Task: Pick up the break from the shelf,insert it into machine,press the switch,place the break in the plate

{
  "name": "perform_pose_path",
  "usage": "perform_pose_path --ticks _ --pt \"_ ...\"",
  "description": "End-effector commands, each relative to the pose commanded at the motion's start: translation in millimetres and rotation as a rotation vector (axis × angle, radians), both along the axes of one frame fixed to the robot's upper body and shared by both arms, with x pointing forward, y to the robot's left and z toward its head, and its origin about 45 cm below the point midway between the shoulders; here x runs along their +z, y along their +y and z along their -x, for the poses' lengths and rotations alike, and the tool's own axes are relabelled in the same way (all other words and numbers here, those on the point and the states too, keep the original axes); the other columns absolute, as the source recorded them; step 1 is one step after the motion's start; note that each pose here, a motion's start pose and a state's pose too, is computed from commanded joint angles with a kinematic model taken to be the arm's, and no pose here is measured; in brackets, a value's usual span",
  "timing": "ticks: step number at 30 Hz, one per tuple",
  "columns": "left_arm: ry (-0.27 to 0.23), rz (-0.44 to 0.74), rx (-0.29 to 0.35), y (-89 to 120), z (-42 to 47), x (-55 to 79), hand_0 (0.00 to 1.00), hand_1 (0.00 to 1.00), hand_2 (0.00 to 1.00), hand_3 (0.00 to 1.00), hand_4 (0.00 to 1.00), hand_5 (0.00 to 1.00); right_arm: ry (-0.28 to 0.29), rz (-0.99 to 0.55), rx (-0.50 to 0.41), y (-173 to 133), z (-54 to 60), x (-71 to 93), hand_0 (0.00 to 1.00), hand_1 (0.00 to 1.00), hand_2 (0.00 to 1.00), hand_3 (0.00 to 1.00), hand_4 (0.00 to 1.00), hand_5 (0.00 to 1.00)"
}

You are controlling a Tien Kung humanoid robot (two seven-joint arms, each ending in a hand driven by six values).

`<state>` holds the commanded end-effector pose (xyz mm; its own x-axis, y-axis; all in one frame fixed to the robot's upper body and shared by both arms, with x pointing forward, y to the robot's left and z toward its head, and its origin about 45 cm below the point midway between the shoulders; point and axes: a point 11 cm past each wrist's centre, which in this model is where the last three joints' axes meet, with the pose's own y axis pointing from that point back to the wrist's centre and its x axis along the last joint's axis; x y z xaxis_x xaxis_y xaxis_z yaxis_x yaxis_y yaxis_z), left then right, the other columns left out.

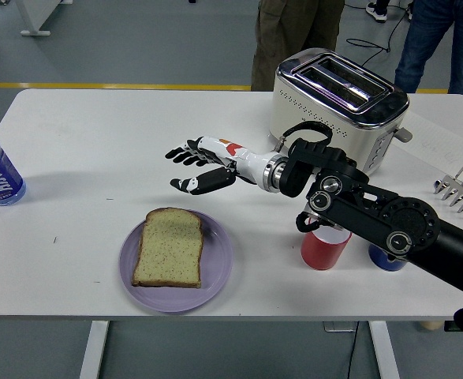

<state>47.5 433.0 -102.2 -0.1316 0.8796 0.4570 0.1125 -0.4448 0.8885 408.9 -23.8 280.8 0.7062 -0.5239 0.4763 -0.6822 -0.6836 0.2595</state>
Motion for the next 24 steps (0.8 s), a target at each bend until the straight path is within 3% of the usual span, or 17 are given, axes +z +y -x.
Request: perform_pose_path --ticks 3,4,9,10,17,24 --pt "0.000 0.000 0.001 0 0.1 0.0 0.639 0.486 0.455 0.551 0.342 0.826 -0.001 -0.089 -0.022 -2 -1.9 11.4 0.920 0.875 0.871 0.870 0.705 0.252" --pt "-0.001 0.000 0.002 0 0.1 0.0 0.638 0.487 0.455 0.551 0.342 0.825 0.005 -0.114 -0.028 -2 -2.1 13.7 0.921 0.874 0.864 0.872 0.669 0.320" --pt "-0.002 0.000 0.001 0 -0.7 0.1 0.638 0.487 0.455 0.551 0.342 0.825 0.016 -0.238 -0.062 -8 -5.9 28.4 0.921 0.874 0.864 0.872 0.669 0.320" --pt "-0.003 0.000 0.002 0 -0.8 0.1 0.639 0.486 0.455 0.551 0.340 0.823 0.026 -0.274 -0.070 -11 -6.7 32.2 0.918 0.870 0.856 0.862 0.606 0.363" --pt "-0.004 0.000 0.003 0 -0.7 0.1 0.638 0.486 0.455 0.551 0.341 0.825 0.061 -0.435 -0.106 -25 -8.4 53.0 0.915 0.859 0.835 0.832 0.569 0.361" --pt "-0.002 0.000 0.004 0 0.1 0.1 0.638 0.485 0.454 0.551 0.341 0.823 0.051 -0.528 -0.139 -45 -10.5 73.4 0.910 0.846 0.813 0.806 0.547 0.351"
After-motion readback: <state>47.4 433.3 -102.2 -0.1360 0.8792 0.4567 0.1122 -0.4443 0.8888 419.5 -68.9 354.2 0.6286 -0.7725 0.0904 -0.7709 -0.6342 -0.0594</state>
